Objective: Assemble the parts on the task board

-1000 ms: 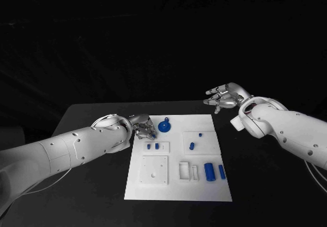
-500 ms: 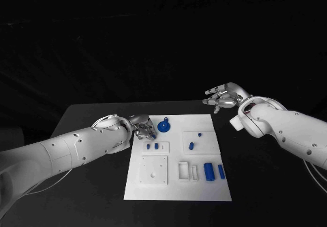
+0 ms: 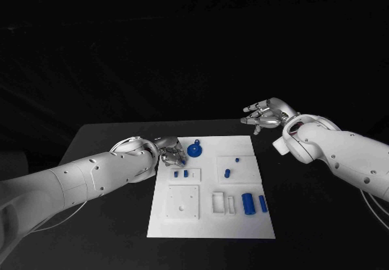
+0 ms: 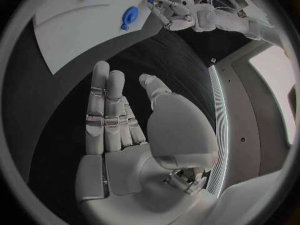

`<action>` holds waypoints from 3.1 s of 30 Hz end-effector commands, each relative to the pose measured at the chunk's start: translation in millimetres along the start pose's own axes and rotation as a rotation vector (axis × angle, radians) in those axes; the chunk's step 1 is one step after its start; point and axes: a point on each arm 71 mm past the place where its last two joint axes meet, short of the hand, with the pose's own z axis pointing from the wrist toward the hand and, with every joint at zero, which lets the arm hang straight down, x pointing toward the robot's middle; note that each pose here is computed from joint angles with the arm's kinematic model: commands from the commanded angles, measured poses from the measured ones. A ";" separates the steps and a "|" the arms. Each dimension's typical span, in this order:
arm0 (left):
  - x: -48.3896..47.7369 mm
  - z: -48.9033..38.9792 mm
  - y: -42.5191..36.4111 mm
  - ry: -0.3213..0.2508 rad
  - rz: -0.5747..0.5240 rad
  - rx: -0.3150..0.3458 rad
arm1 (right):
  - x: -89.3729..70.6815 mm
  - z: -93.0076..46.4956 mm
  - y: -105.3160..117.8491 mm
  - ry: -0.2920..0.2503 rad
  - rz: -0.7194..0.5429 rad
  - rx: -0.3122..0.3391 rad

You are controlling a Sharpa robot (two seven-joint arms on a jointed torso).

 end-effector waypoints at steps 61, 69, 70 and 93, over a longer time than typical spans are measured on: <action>-16.4 -22.2 53.2 -0.107 -0.127 -0.125 | 20.1 -4.5 -11.6 0.125 -0.181 -0.028; -48.2 -39.5 66.0 -0.278 -0.438 -0.114 | 37.9 -10.4 -10.5 0.157 -0.394 -0.067; -50.7 -42.1 66.4 -0.286 -0.486 -0.109 | 40.3 -11.1 -10.8 0.157 -0.421 -0.062; -56.3 -73.8 40.3 -0.280 -0.889 0.018 | 84.0 -28.9 -13.1 0.287 -0.648 0.013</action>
